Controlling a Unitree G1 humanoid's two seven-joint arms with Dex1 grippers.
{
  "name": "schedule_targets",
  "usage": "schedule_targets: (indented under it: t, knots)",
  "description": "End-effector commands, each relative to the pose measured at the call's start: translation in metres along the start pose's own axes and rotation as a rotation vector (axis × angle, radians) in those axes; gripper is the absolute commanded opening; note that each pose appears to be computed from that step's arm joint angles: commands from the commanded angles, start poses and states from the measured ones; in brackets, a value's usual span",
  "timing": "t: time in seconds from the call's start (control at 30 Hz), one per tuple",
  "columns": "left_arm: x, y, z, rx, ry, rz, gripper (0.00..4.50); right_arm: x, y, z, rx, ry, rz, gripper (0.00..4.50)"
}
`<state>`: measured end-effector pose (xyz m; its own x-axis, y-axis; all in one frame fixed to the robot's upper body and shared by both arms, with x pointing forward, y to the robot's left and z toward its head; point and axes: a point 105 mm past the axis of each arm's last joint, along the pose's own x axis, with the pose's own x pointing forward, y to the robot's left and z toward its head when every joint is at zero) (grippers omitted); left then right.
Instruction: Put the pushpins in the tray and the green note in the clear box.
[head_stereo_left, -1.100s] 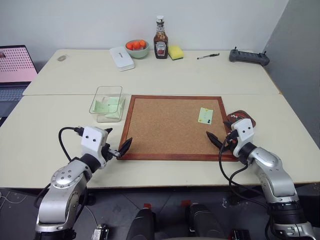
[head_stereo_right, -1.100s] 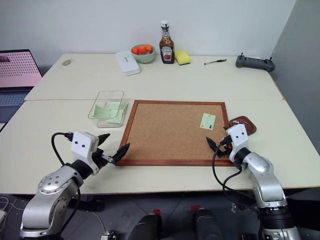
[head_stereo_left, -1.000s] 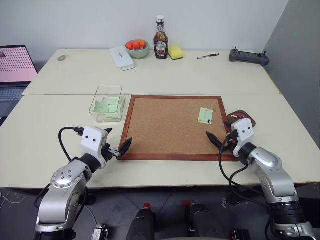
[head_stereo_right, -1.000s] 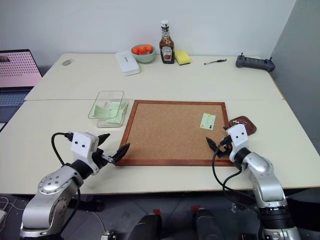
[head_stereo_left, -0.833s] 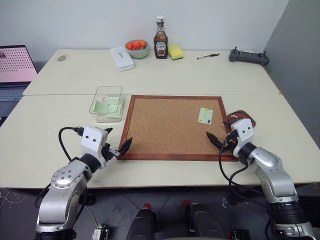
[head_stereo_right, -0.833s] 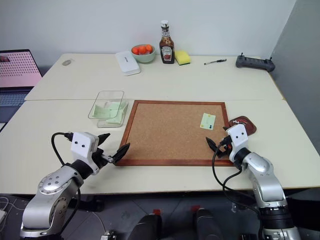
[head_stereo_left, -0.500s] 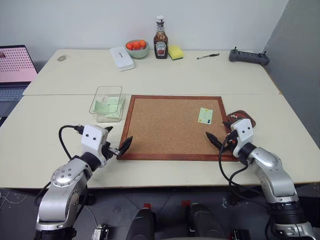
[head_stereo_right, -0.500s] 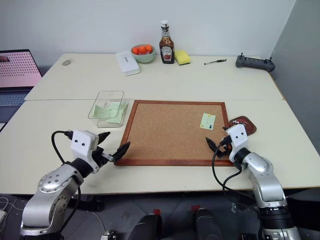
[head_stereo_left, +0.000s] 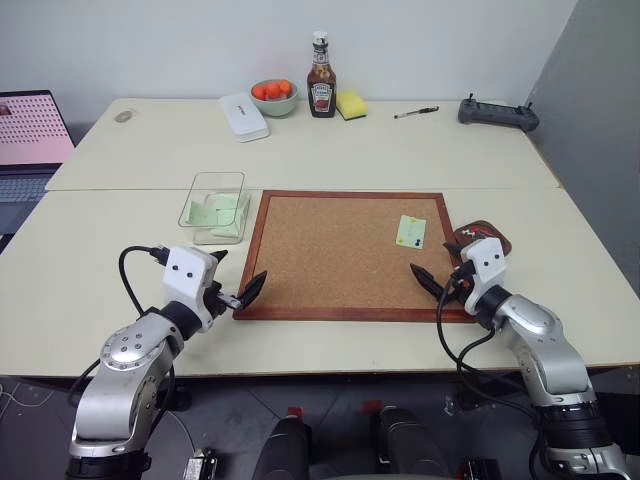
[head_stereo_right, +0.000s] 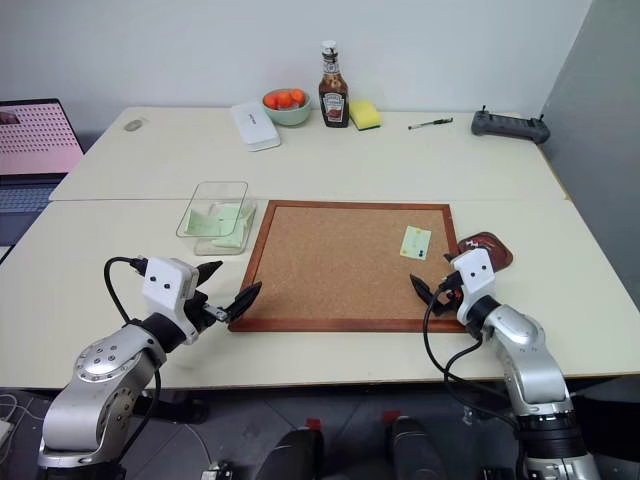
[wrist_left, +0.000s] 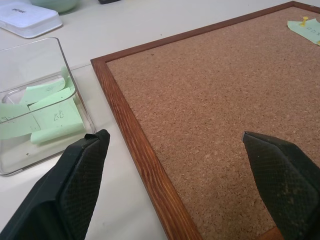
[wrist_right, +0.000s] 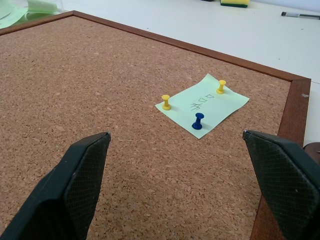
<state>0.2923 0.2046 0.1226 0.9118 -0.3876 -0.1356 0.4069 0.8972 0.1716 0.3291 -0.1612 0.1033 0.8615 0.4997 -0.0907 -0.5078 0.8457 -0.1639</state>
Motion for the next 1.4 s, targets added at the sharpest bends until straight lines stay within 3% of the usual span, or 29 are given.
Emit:
schedule_targets:
  t: [0.03,0.6,0.97,1.1,1.4]
  knots:
    - [0.001,-0.004,0.012,0.027,-0.036,-0.02,4.49,-0.001,-0.003,0.012,-0.016,-0.048,-0.015,4.5]
    - [0.009,-0.011,0.026,0.04,-0.074,-0.094,4.49,0.0,0.0,0.012,-0.008,-0.051,-0.009,4.5]
    - [0.051,-0.044,0.045,0.114,-0.105,-0.33,2.67,0.0,0.001,0.015,-0.001,-0.063,-0.009,4.5]
    - [0.072,-0.067,0.049,0.139,-0.112,-0.437,1.79,0.0,0.001,0.015,0.001,-0.065,-0.01,4.5]
    - [0.1,-0.084,0.03,0.124,-0.077,-0.503,0.22,0.0,0.002,0.017,0.002,-0.073,-0.013,4.5]
